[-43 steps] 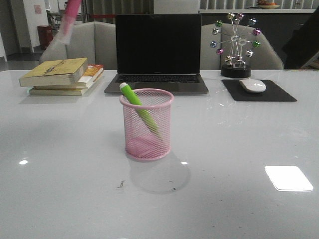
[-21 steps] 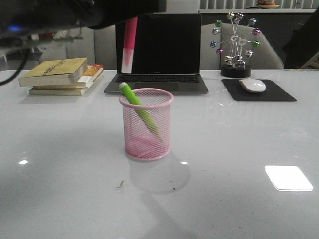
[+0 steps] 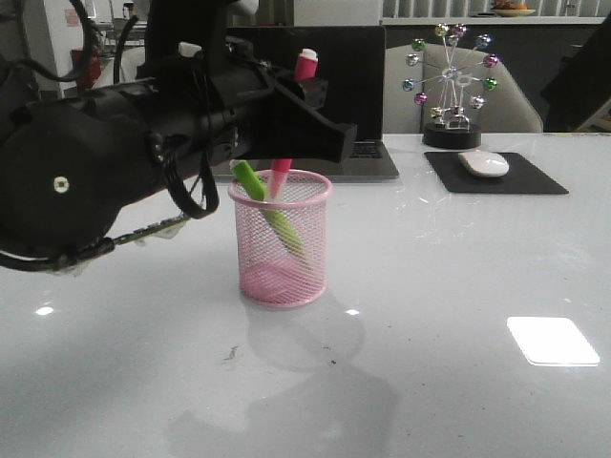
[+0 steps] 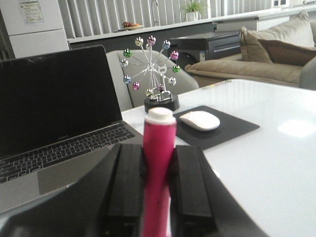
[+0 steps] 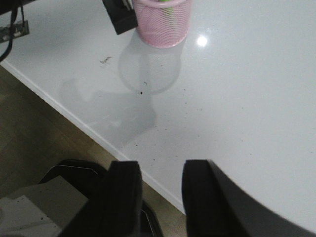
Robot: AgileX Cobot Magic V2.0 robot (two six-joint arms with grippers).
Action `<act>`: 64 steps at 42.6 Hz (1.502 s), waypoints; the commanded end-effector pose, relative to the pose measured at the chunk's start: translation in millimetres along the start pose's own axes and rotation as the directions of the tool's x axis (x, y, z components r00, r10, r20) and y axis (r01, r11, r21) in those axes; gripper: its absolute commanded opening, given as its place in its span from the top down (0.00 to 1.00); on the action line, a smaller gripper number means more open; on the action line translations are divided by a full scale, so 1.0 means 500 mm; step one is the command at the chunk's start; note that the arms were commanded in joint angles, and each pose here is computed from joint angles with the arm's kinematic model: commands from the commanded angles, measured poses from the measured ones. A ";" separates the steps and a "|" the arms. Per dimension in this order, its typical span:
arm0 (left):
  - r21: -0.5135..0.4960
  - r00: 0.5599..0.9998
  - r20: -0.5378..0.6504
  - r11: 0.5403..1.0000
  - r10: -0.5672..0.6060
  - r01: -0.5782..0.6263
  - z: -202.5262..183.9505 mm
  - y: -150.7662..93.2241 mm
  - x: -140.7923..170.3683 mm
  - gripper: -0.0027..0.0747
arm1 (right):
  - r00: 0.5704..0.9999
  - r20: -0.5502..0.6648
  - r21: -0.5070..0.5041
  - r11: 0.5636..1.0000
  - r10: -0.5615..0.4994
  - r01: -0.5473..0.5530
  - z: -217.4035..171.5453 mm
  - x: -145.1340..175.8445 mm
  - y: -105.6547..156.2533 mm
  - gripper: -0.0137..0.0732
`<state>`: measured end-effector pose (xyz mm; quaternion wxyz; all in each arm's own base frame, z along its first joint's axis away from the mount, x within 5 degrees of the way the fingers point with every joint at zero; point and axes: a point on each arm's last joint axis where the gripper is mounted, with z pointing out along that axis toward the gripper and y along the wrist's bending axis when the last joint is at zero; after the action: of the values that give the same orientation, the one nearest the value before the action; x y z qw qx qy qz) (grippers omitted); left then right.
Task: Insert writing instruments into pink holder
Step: 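Lower the pink marker into the holder and open the left gripper, then withdraw the left gripper up and away from the holder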
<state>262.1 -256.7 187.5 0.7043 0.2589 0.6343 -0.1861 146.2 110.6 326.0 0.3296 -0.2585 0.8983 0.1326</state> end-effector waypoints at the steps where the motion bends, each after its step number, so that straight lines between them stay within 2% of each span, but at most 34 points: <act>1: -0.010 0.989 0.144 1.000 -0.018 0.020 0.004 -0.001 -0.049 0.84 | 0.994 0.110 0.000 1.000 0.001 -0.001 -0.026 -0.027 -0.001 0.45; 7: -0.001 0.996 0.093 1.000 -0.014 0.014 0.008 -0.005 -0.023 0.83 | 0.994 0.110 0.000 1.000 0.001 -0.001 -0.026 -0.027 -0.001 0.45; 10: 0.001 0.997 0.082 1.000 -0.013 0.013 0.009 -0.006 -0.019 0.79 | 0.994 0.110 0.000 1.000 0.001 -0.001 -0.026 -0.027 -0.001 0.45; 20: 0.000 0.996 0.084 1.000 -0.014 0.014 0.009 -0.006 -0.020 0.40 | 0.994 0.110 0.000 1.000 0.001 -0.001 -0.026 -0.027 -0.001 0.45; 23: -0.002 0.996 0.092 1.000 -0.013 0.014 0.008 -0.005 -0.026 0.35 | 0.994 0.110 0.000 1.000 0.001 -0.001 -0.026 -0.027 -0.001 0.45; 28: -0.006 0.995 0.094 1.000 -0.015 0.015 0.003 0.001 -0.056 0.35 | 0.994 0.110 0.000 1.000 0.001 -0.001 -0.026 -0.027 -0.001 0.45; 35: 0.021 0.999 0.035 1.000 0.002 -0.003 -0.019 0.011 -0.125 0.35 | 0.994 0.110 0.000 1.000 0.001 -0.001 -0.026 -0.027 -0.001 0.45; 39: 0.038 0.997 -0.059 0.999 0.040 -0.038 -0.036 0.020 -0.167 0.35 | 0.994 0.110 0.000 1.000 0.001 -0.001 -0.026 -0.027 -0.001 0.45; 47: 0.115 0.971 -0.237 0.993 0.036 -0.009 -0.084 0.046 -0.248 0.35 | 0.994 0.110 0.000 1.000 0.001 -0.001 -0.026 -0.027 -0.001 0.45; 57: 0.190 0.892 -0.447 0.981 0.062 0.027 -0.178 0.097 -0.320 0.35 | 0.994 0.110 0.000 1.000 0.001 -0.001 -0.026 -0.027 -0.001 0.45; 64: 0.171 0.817 -0.571 0.985 0.083 0.020 -0.251 0.144 -0.346 0.35 | 0.994 0.110 0.000 1.000 0.001 -0.001 -0.026 -0.027 -0.001 0.45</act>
<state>192.7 -155.1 334.1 0.4429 0.3862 0.7955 -0.1476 146.2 110.6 326.0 0.3296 -0.2585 0.8983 0.1326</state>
